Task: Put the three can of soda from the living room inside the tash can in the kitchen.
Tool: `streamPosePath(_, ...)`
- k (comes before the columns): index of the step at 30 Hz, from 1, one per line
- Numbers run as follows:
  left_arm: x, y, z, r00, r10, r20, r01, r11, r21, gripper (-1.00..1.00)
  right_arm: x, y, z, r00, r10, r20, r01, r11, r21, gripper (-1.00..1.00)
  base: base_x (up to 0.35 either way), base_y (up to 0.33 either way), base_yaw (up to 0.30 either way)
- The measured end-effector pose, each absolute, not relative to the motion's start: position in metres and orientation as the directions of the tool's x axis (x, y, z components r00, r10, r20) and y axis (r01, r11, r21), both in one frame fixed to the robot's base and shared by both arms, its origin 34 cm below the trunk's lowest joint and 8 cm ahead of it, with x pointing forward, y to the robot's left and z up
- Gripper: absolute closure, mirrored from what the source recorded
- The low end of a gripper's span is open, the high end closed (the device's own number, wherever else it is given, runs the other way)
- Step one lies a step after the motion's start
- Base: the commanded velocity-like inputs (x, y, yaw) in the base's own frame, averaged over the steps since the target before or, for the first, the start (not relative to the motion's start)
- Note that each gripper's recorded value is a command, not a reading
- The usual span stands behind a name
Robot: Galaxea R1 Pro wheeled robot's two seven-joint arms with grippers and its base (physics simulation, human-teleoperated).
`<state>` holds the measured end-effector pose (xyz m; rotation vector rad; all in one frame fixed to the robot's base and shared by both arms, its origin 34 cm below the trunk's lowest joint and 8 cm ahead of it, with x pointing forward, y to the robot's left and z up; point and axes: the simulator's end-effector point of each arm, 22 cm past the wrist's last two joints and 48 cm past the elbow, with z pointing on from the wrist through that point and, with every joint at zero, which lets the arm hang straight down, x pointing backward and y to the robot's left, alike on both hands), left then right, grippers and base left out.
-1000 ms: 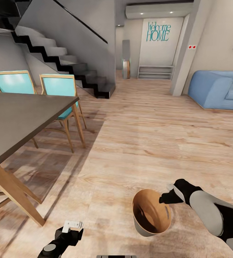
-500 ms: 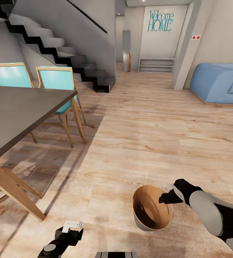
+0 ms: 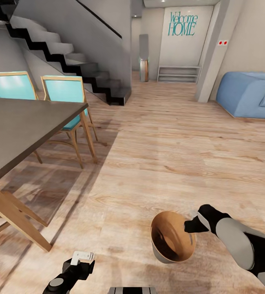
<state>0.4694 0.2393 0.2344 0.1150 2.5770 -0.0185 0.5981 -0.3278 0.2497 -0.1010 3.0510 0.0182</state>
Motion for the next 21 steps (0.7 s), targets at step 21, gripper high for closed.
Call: streamPosePath(21, 0.479, 0.239, 0.250, -0.823, 0.079, -0.563, 0.086, 0.996, 0.014, -1.00, 0.601, -0.328, 0.266, -0.992, -0.047, -0.120, -0.050, 0.999, 0.020, 1.00, 0.000, 0.000, 0.000)
